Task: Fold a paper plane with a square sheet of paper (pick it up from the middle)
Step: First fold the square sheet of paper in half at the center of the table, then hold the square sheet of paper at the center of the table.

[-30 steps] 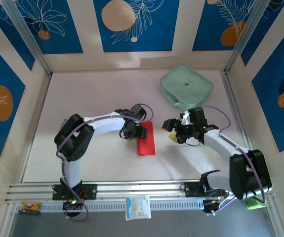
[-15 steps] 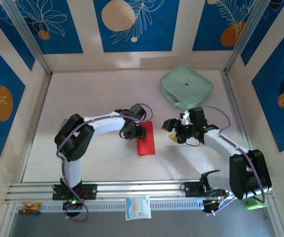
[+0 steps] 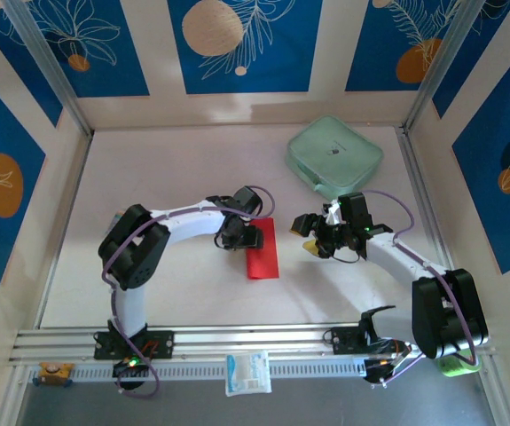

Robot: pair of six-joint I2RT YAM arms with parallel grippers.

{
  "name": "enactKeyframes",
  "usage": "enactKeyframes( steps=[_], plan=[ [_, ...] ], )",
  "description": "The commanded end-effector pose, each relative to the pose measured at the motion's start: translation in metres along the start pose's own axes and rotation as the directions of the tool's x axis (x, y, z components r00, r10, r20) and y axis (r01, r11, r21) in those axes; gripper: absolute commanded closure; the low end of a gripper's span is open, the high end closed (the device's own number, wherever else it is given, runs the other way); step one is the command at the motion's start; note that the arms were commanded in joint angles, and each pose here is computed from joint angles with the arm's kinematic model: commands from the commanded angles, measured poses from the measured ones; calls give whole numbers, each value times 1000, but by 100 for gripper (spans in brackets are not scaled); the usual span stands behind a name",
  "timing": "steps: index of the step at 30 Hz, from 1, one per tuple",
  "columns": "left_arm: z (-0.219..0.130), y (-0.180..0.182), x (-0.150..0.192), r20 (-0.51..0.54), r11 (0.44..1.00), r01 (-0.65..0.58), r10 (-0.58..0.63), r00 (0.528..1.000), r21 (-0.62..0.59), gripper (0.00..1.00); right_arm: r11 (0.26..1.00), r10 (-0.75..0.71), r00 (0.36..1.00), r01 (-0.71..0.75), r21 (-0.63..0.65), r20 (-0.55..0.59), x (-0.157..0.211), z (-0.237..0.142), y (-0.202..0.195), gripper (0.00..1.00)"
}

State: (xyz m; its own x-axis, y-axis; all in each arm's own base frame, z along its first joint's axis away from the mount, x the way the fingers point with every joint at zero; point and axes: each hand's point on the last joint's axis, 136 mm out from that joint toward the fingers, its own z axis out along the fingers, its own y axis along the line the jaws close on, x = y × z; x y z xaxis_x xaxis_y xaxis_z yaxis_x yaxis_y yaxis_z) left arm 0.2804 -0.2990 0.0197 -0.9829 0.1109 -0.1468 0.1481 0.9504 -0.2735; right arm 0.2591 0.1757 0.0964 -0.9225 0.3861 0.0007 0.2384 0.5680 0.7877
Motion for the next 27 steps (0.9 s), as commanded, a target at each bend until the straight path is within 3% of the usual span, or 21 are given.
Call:
enactKeyframes(
  steps=[1,27],
  plan=[
    [37,8,7,-47,1000,-25,25,999,-7,39,1000,22,999,-22,9,-24,5,4,-6,22],
    [42,-2,3,-52,999,-45,47,998,26,36,1000,23,999,-22,17,-29,6,7,-6,23]
  ],
)
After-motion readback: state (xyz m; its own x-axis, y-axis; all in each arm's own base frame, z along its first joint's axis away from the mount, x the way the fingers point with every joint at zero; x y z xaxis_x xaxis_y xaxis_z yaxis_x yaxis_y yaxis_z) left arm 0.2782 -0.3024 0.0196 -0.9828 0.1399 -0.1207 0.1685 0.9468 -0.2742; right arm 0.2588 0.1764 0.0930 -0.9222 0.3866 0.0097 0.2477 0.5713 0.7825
